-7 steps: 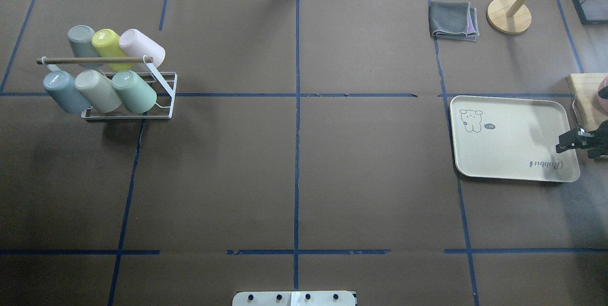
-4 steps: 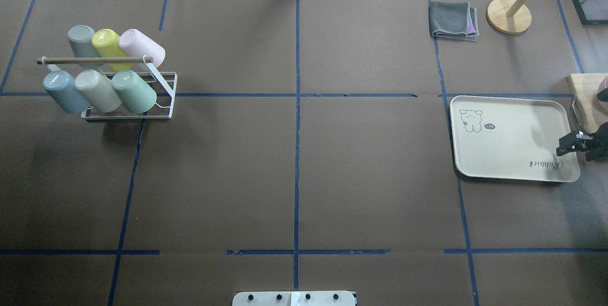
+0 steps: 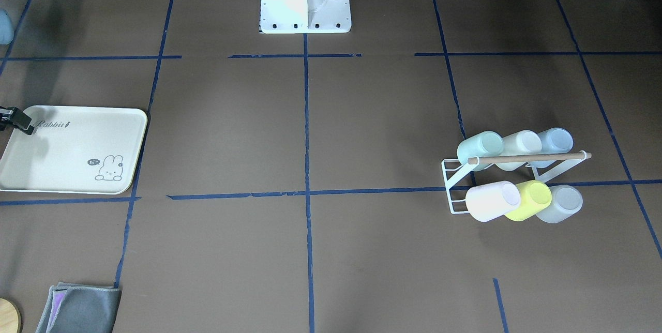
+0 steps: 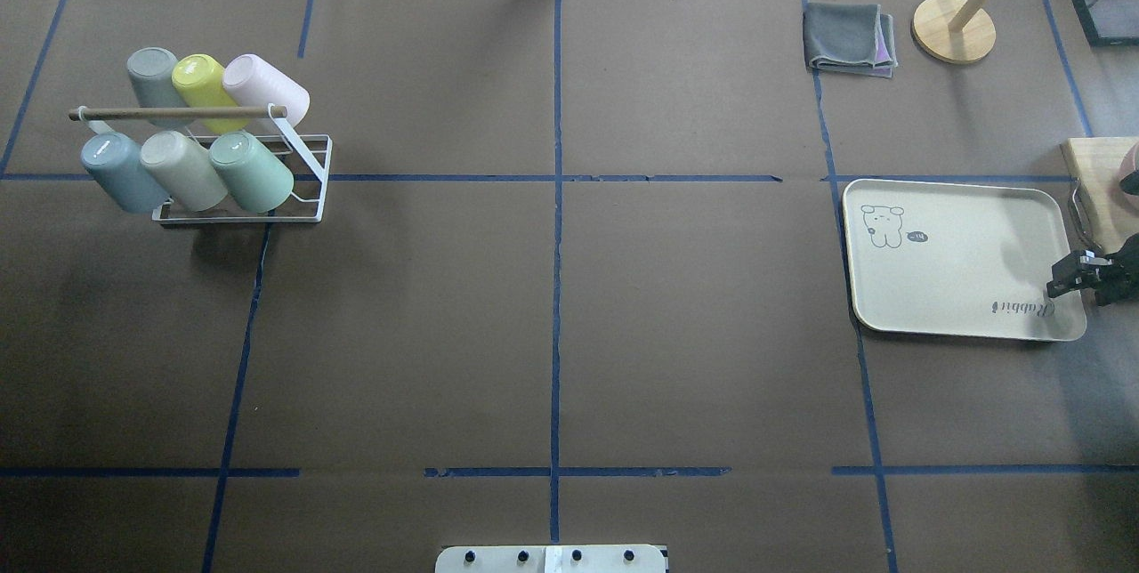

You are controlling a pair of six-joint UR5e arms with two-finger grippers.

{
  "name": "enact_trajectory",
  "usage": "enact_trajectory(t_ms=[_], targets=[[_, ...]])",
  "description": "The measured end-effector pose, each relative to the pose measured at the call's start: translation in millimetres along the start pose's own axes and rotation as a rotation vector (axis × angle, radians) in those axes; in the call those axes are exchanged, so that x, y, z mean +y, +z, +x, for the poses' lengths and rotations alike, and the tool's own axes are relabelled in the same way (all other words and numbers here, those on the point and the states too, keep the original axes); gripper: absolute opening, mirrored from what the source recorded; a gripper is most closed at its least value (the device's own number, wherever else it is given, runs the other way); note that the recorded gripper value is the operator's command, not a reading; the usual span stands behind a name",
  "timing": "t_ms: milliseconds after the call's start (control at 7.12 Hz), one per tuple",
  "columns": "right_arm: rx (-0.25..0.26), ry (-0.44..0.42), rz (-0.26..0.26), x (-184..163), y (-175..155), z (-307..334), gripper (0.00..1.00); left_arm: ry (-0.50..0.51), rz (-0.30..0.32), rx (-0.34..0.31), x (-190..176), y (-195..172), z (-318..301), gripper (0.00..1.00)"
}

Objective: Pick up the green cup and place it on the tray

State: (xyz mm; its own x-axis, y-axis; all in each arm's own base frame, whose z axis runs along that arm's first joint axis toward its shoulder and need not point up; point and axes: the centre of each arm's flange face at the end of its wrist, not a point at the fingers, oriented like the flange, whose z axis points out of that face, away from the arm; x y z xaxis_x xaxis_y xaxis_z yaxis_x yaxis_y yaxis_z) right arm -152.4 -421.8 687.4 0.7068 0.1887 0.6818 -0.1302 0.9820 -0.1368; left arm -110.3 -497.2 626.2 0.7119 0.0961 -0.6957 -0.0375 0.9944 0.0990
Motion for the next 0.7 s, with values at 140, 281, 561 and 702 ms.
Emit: enact_trajectory(t_ms=[140, 281, 561, 702], targets=[[0.001, 0.001, -0.001, 0.5, 0.3, 1.0, 0.16, 0.0, 0.0, 0.0, 0.0, -0.3, 0.1, 1.0], [0.003, 0.001, 0.0, 0.8, 0.4, 1.8, 0.02, 0.0, 0.001, 0.0, -0.2, -0.7, 0.2, 1.0], [0.005, 0.002, 0.003, 1.0, -0.5, 2.0, 0.0, 0.0, 0.001, 0.0, -0.6, -1.0, 0.4, 1.0], [0.003, 0.002, 0.005, 1.0, -1.8, 0.9, 0.0, -0.001, 0.001, 0.0, -0.7, -1.1, 0.5, 1.0]])
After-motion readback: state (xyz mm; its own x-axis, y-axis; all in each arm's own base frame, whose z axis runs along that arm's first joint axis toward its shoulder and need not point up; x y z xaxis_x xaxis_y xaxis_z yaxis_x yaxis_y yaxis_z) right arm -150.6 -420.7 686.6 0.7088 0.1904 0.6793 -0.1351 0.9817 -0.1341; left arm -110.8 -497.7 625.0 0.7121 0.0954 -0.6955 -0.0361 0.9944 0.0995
